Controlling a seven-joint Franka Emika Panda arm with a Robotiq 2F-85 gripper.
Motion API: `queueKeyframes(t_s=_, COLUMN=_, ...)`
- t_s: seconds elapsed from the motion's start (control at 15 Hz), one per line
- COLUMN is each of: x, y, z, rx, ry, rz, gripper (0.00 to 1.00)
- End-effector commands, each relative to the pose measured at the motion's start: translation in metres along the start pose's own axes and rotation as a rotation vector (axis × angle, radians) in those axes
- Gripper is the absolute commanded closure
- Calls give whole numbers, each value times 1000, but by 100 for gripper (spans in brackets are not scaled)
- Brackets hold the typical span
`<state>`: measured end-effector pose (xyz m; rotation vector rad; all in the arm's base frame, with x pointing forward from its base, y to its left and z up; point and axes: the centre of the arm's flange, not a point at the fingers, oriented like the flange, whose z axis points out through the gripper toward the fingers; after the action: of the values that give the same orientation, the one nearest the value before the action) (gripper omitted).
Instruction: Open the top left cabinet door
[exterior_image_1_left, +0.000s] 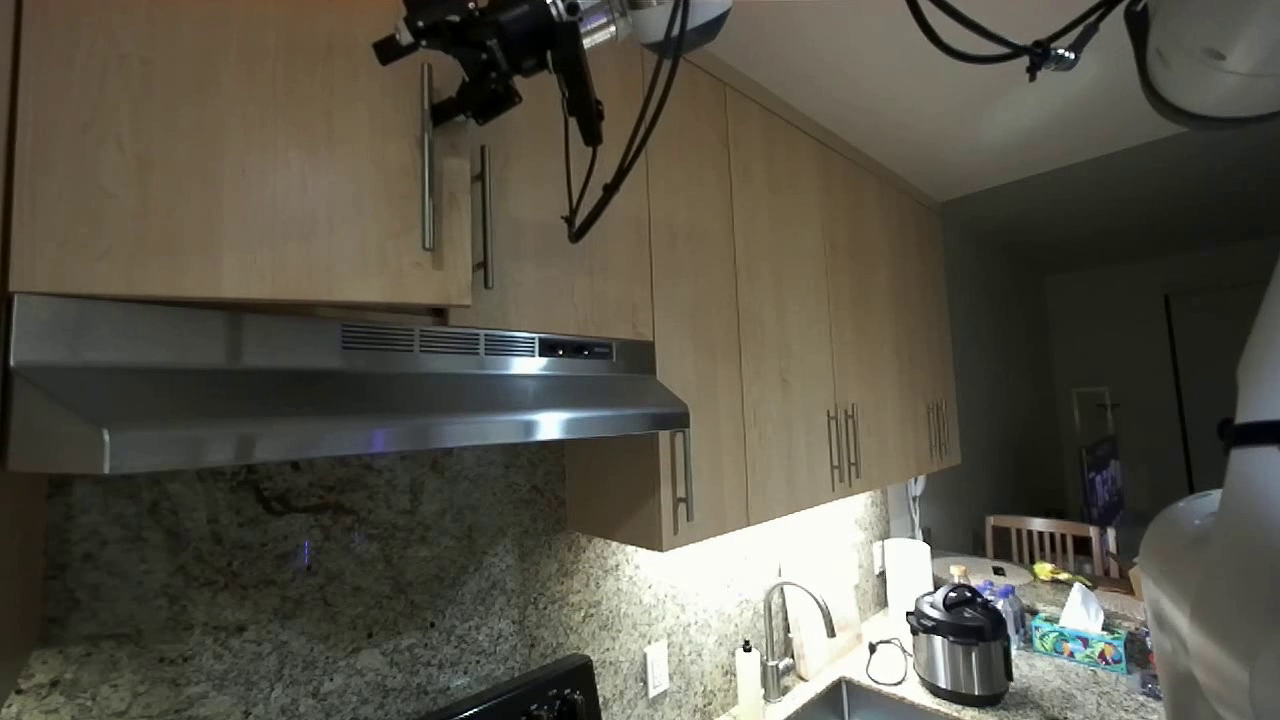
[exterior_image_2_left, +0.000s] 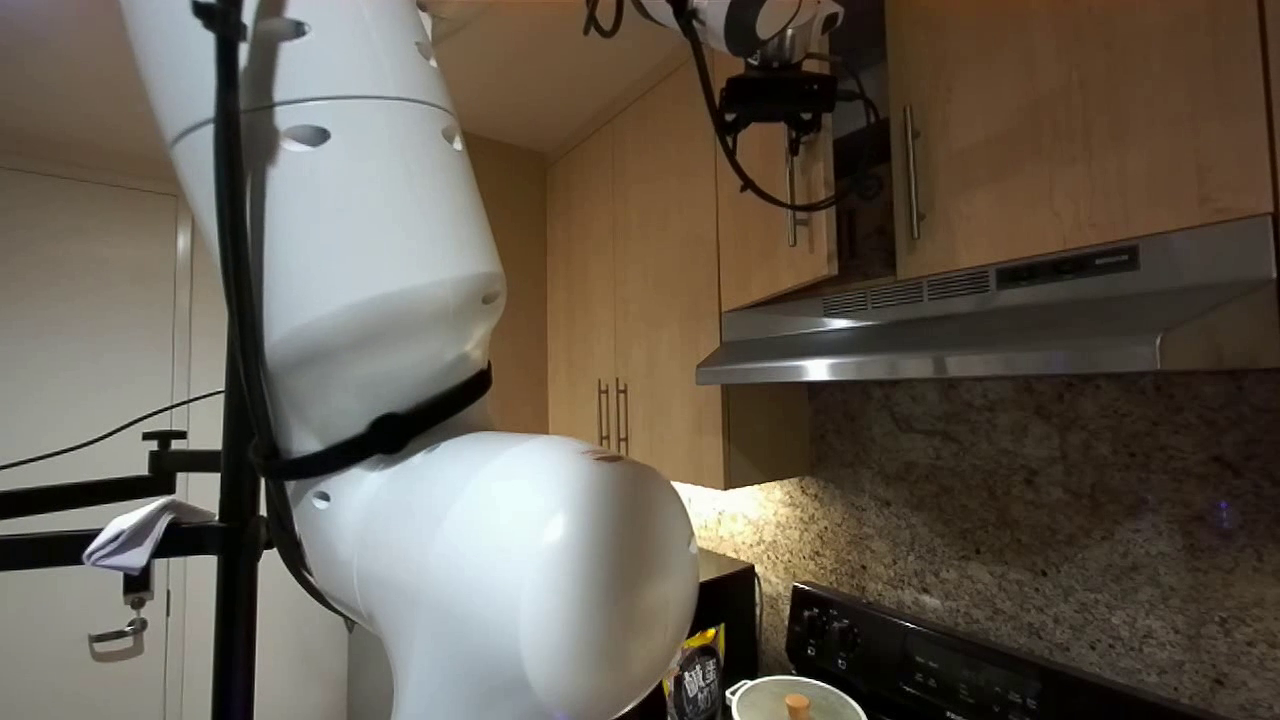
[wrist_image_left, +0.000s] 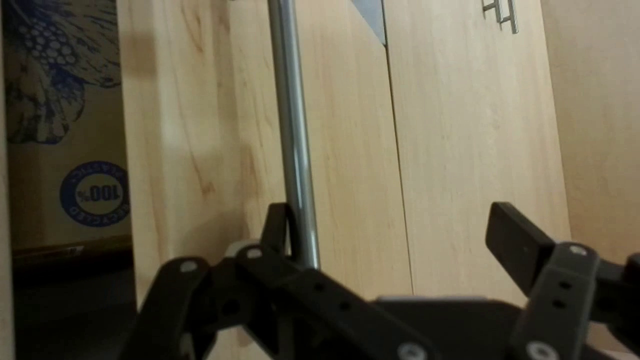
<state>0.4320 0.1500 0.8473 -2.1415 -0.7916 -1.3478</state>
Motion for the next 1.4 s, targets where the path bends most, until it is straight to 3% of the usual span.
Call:
queueKeyframes(t_s=0.0, x=14, y=-65, z=4, rx=68, ry=-14, rz=-32, gripper=0)
queueKeyframes(t_s=0.27, x=18, y=-80, z=7, rx=14, ry=-46, rz=-35, gripper=0)
queueKeyframes(t_s=0.53, x=23, y=-95, z=10, rx=-127, ry=-59, rz=-34, gripper=0)
queueKeyframes(t_s=1.33, x=30, y=-130, z=22, rx=-231, ry=-89, rz=-31, gripper=0)
